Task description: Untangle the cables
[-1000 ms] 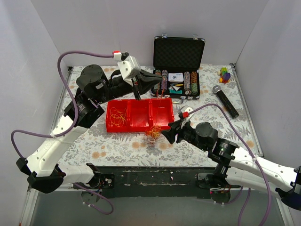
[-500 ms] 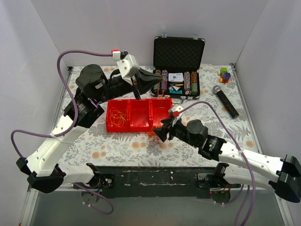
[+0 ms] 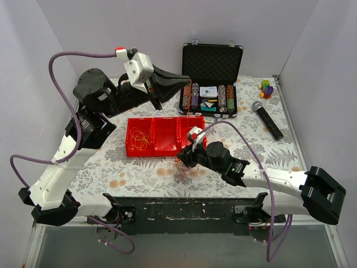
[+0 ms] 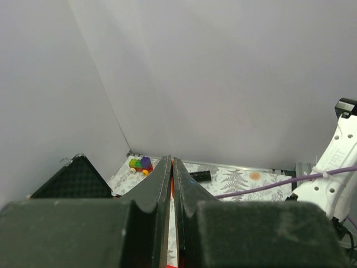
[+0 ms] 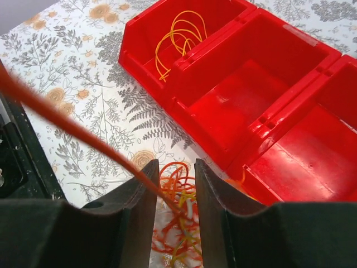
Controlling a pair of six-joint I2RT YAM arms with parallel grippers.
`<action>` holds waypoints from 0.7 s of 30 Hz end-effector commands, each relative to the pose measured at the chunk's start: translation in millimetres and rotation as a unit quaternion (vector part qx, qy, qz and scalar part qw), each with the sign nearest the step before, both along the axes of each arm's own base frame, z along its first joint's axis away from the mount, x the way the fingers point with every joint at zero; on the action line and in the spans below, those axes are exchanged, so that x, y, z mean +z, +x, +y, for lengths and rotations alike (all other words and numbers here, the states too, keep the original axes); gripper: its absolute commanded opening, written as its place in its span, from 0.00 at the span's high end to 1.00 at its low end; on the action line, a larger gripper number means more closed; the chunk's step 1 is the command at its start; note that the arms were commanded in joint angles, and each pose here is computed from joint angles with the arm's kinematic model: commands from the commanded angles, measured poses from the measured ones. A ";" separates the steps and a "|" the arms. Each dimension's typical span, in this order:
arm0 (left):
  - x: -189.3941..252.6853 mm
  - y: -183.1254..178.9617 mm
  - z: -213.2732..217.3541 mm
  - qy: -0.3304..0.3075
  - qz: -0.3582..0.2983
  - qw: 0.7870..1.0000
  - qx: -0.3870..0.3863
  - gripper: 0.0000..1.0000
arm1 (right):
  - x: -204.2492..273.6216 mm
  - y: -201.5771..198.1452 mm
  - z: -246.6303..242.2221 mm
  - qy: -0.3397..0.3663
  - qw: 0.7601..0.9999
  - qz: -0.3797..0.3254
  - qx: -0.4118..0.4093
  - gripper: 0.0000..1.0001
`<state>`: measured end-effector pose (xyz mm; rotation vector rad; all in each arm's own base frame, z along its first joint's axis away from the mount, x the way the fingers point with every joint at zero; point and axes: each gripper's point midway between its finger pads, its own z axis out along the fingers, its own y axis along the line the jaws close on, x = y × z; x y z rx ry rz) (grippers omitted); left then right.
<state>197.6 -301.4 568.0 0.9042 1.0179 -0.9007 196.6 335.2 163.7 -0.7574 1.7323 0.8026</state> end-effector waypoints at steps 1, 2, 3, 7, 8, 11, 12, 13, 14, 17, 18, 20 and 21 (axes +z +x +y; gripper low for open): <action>49.8 -11.2 19.0 -0.044 -0.063 0.997 0.019 1.00 | -21.6 -12.3 1.2 0.004 0.999 0.033 0.017 0.61; 55.3 -11.4 20.9 -0.048 -0.070 0.996 0.023 1.00 | -30.7 -15.6 -1.8 -0.002 0.999 0.042 0.017 0.61; 61.0 -11.8 22.9 -0.052 -0.078 0.995 0.027 1.00 | -37.9 -17.8 -4.9 -0.007 0.999 0.049 0.016 0.61; 79.0 -10.5 29.5 -0.065 -0.105 0.991 0.045 1.00 | -69.0 -29.3 -20.9 -0.027 0.996 0.083 0.010 0.62; 83.0 -10.1 30.7 -0.068 -0.113 0.990 0.049 1.00 | -75.9 -31.5 -25.0 -0.034 0.995 0.089 0.008 0.61; 96.5 -9.0 36.6 -0.080 -0.136 0.985 0.066 1.00 | -91.5 -35.7 -33.8 -0.052 0.994 0.101 0.004 0.59; 100.2 -7.6 38.2 -0.084 -0.144 0.983 0.073 1.00 | -96.0 -36.5 -36.3 -0.059 0.993 0.104 0.002 0.57; 105.2 -6.5 41.0 -0.089 -0.153 0.981 0.083 1.00 | -100.3 -36.2 -39.0 -0.065 0.992 0.106 -0.002 0.55; 109.8 -5.2 43.7 -0.095 -0.161 0.978 0.092 1.00 | -104.1 -37.1 -41.0 -0.071 0.991 0.110 -0.004 0.52; 131.0 -2.8 56.5 -0.117 -0.201 0.964 0.128 1.00 | -114.8 -38.6 -46.7 -0.085 0.989 0.120 -0.011 0.47; 139.1 -3.1 61.5 -0.125 -0.217 0.958 0.141 1.00 | -116.3 -38.6 -48.0 -0.086 0.989 0.121 -0.014 0.45; 159.5 1.2 78.0 -0.154 -0.248 0.938 0.189 1.00 | -117.0 -38.1 -49.3 -0.088 0.989 0.121 -0.017 0.43; 170.5 2.3 87.6 -0.168 -0.269 0.924 0.215 1.00 | -116.6 -37.5 -49.5 -0.087 0.989 0.120 -0.019 0.42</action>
